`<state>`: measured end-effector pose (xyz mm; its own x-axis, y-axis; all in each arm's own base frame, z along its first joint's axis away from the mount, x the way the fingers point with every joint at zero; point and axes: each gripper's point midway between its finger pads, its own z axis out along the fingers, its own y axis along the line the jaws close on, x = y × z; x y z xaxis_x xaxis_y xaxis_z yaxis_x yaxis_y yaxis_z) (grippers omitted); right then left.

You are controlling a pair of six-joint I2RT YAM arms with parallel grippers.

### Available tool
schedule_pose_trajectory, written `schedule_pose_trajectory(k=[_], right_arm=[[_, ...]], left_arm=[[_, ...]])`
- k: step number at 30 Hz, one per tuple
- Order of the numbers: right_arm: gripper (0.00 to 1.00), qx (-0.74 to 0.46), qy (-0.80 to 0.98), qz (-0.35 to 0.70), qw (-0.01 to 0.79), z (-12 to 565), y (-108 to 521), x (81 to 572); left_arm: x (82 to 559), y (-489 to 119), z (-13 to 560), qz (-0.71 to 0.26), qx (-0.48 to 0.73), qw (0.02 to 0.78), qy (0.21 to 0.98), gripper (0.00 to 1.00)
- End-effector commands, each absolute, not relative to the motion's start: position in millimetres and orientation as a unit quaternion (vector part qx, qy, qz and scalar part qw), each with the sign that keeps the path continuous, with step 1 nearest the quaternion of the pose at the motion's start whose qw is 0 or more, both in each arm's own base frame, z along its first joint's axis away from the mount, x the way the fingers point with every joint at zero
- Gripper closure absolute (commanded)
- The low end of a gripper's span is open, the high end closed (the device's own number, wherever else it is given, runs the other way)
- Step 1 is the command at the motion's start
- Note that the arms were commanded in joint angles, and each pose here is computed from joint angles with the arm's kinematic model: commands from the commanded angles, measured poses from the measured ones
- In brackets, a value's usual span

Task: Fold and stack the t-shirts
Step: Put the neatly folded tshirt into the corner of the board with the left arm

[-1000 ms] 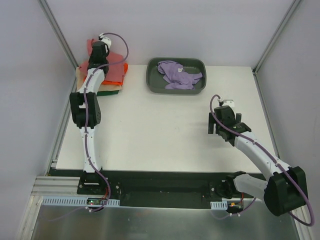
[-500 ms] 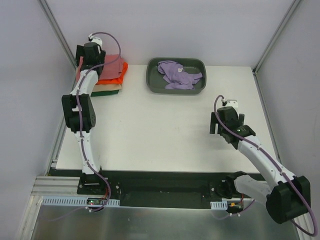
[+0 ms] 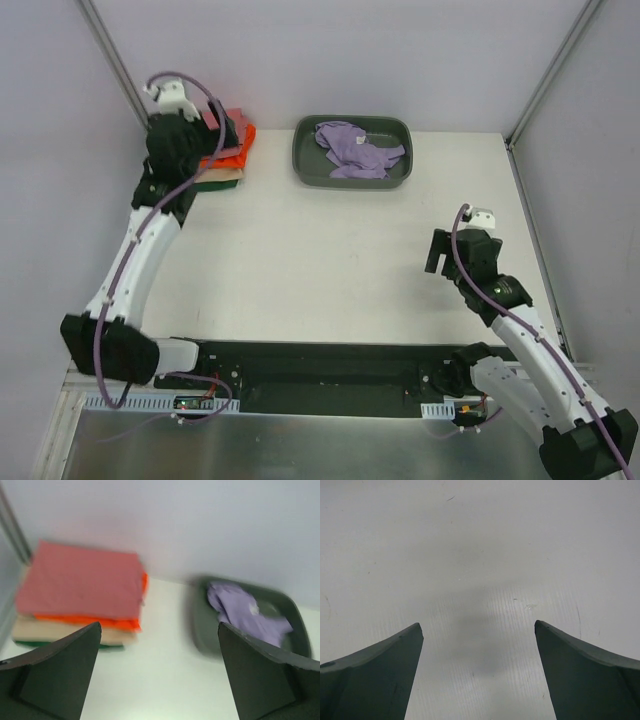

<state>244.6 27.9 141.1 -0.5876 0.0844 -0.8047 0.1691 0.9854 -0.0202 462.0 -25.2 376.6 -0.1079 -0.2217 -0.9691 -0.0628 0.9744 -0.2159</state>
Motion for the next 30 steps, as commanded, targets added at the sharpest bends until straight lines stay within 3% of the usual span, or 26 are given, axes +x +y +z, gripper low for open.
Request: schedule_pose_trajectory(k=[1, 6, 11, 23, 30], right_arm=[[0.04, 0.064, 0.888, -0.004, 0.454, 142.1, 39.7, 240.7], [0.04, 0.046, 0.888, 0.011, 0.458, 140.7, 45.6, 240.8], [0.04, 0.049, 0.878, 0.034, 0.475, 141.0, 53.5, 246.4], [0.04, 0.086, 0.822, 0.082, 0.557, 150.5, 51.4, 240.3], [0.04, 0.085, 0.813, 0.112, 0.565, 150.0, 60.9, 242.4]], left_arm=[[382.7, -95.6, 313.1, -0.125, -0.084, 0.622, 0.769, 0.01], [283.3, -136.3, 218.0, -0.247, -0.077, 0.576, 0.776, 0.01], [234.1, -116.6, 152.1, -0.253, -0.113, 0.534, 0.799, 0.01], [224.6, -93.5, 143.6, -0.196, -0.117, 0.532, 0.815, 0.01], [223.3, -86.5, 133.8, -0.181, -0.129, 0.53, 0.818, 0.01]])
